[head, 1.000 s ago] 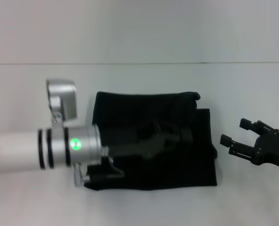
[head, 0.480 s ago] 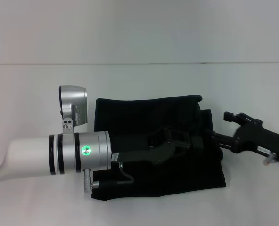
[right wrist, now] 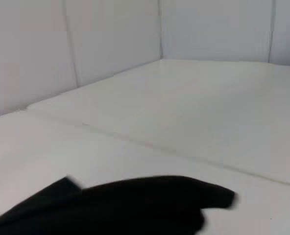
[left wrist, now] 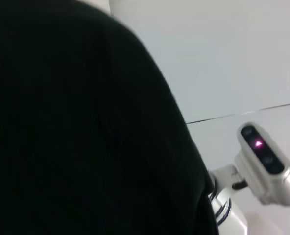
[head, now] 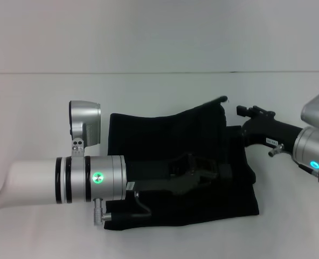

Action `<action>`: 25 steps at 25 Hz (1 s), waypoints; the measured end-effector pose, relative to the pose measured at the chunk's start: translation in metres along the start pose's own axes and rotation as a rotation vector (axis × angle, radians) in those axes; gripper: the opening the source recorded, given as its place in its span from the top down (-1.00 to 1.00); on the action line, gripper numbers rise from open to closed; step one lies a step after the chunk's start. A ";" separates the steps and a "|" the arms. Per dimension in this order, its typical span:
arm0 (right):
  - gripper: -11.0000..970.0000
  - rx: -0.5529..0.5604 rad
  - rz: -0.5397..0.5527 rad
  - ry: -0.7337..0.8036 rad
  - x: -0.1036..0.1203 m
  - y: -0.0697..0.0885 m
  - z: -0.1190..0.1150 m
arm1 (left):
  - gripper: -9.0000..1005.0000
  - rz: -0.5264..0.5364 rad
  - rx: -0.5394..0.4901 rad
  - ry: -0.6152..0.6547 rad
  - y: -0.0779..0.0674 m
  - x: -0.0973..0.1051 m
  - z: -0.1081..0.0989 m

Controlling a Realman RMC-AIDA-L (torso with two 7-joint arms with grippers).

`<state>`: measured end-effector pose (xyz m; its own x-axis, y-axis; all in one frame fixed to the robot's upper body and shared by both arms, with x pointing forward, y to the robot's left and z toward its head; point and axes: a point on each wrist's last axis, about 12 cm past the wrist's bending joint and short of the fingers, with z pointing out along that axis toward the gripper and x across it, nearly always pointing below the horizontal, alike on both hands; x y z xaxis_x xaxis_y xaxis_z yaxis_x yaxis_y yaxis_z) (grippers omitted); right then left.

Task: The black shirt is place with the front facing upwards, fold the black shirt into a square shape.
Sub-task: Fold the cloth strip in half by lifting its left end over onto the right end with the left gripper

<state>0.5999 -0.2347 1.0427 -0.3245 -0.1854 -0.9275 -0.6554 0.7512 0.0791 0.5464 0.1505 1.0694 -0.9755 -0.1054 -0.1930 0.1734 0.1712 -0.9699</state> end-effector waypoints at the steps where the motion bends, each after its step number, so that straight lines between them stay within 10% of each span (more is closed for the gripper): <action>1: -0.94 0.013 0.013 -0.011 -0.001 -0.001 0.000 | 0.87 0.000 0.000 0.000 0.000 0.000 0.000; 25: -0.94 0.291 0.295 -0.237 0.030 -0.032 -0.059 | 0.67 0.009 -0.038 -0.016 0.010 0.008 0.006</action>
<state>0.5710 -0.3015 1.0335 -0.2817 0.1867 -0.9411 -0.3297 0.9023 0.2777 0.5412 0.1457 1.0574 -0.9715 -0.1194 -0.2047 0.1770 0.2089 -0.9618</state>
